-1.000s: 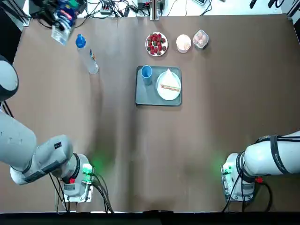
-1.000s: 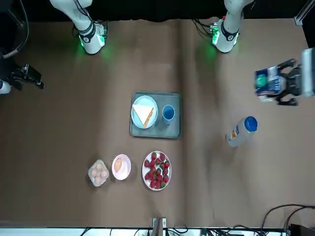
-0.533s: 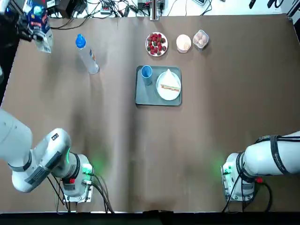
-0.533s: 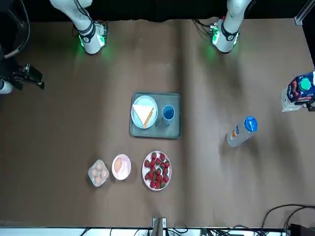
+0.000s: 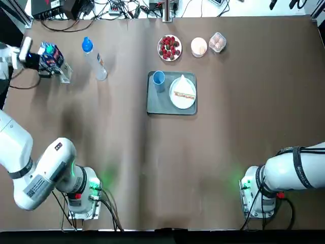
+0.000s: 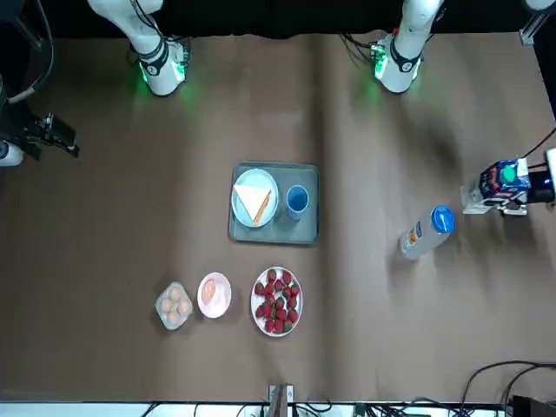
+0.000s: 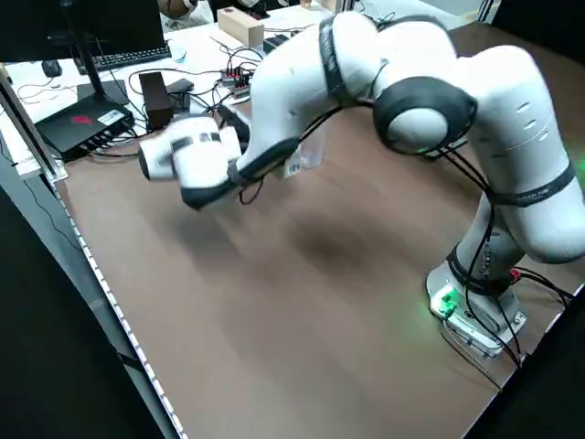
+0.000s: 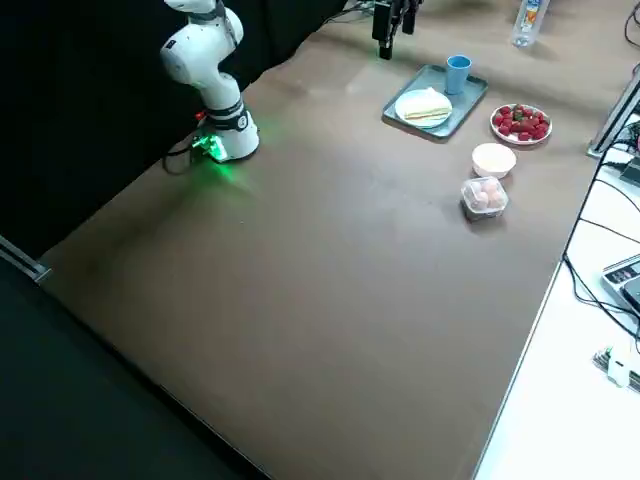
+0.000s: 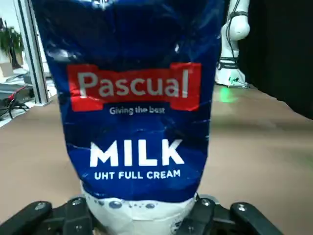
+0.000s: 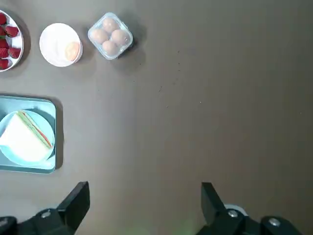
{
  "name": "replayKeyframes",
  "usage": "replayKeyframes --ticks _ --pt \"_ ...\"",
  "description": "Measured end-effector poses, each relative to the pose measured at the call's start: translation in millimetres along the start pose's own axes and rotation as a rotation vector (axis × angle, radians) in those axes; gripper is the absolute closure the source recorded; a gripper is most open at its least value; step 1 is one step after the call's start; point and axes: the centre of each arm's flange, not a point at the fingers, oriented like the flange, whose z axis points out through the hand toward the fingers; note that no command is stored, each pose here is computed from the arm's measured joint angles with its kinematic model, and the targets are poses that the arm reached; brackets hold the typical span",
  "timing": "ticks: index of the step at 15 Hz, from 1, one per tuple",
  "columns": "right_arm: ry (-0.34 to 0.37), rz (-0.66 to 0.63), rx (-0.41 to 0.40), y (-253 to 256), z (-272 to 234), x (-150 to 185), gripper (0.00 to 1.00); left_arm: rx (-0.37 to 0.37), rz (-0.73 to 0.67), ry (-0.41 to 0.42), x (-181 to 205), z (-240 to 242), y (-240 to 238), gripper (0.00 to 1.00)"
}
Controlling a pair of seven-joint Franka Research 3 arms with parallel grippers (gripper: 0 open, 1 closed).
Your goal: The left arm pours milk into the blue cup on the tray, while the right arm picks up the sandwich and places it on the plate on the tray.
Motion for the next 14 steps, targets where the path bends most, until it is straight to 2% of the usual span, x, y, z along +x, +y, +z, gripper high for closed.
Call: replayKeyframes --ticks 2,5,10,14 --pt "0.0 0.0 0.0 0 0 0 0.0 0.001 0.023 0.031 -30 12 1 0.39" --pt "-0.005 -0.001 0.0 0 2 0 0.0 0.029 0.065 0.017 -56 18 -1 0.39" --pt "-0.006 -0.001 0.0 0 3 0 0.0 0.038 0.111 0.018 -83 32 -2 0.39" --pt "-0.007 -0.001 0.0 -1 3 0 0.0 0.031 0.154 0.013 -89 42 -6 0.38"
